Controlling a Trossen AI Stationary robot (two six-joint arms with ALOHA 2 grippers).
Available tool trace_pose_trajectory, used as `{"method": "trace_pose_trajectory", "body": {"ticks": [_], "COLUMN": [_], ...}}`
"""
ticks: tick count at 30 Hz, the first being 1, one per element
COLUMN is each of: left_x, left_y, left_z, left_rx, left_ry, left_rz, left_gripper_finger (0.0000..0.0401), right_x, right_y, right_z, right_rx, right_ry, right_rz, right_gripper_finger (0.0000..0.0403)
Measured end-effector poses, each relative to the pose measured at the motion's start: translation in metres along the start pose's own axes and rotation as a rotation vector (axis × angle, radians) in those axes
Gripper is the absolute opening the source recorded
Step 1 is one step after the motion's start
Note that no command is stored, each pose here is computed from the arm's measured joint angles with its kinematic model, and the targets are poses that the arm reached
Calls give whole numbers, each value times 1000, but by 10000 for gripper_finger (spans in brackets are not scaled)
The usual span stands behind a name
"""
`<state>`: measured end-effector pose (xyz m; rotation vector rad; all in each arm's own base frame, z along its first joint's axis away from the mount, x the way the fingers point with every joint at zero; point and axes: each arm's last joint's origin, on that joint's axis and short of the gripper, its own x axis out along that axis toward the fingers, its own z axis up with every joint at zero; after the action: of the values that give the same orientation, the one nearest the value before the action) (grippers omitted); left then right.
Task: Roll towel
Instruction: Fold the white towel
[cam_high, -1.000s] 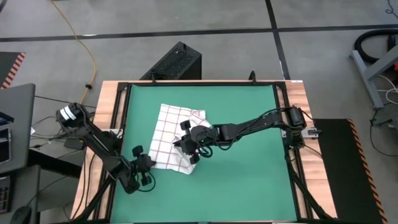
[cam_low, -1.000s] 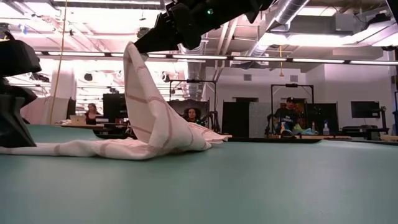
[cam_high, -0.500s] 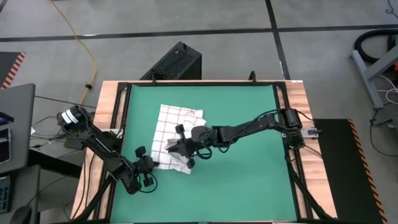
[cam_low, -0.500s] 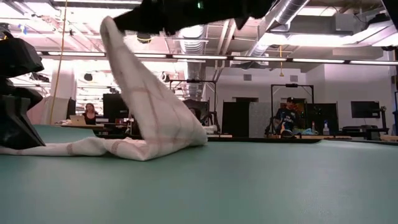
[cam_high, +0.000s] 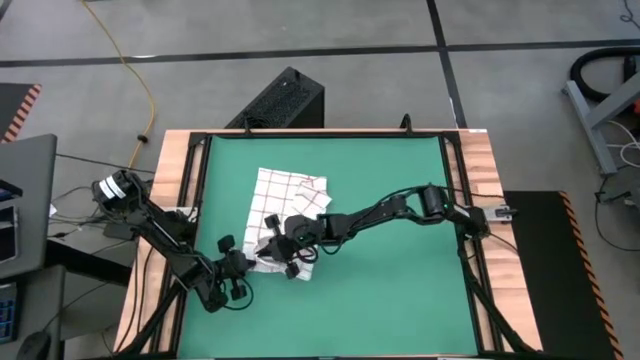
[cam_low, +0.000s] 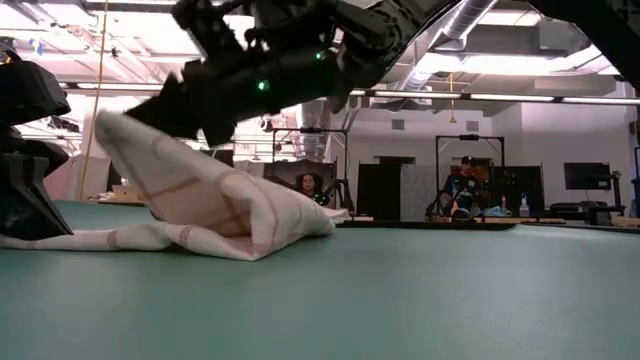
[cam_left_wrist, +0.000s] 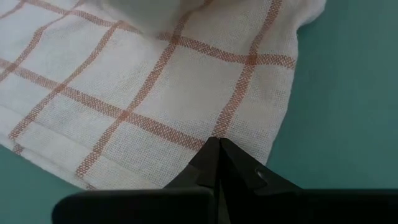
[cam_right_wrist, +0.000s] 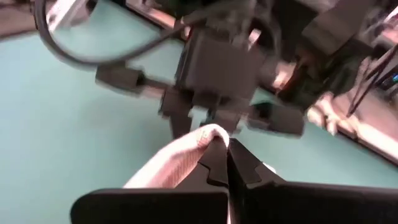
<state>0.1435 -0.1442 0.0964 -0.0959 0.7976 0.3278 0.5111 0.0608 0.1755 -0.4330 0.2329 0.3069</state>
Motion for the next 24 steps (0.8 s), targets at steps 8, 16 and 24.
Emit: {"method": "trace_pose_trajectory", "body": {"ticks": [8, 16, 24], "left_x": [0, -5, -20], "left_y": [1, -7, -22], "left_z": [0, 9, 30], "left_rx": [17, 84, 147], "left_ry": [6, 30, 89], "left_rz": [7, 4, 26], "left_gripper_finger": [0, 0, 0], "right_x": [9, 8, 8], "right_y": [-3, -11, -10], "right_z": [6, -2, -3], "right_rx": [-2, 26, 29], "right_ry": [-38, -3, 9], "right_rz": [56, 58, 65], "right_gripper_finger": [3, 3, 3]}}
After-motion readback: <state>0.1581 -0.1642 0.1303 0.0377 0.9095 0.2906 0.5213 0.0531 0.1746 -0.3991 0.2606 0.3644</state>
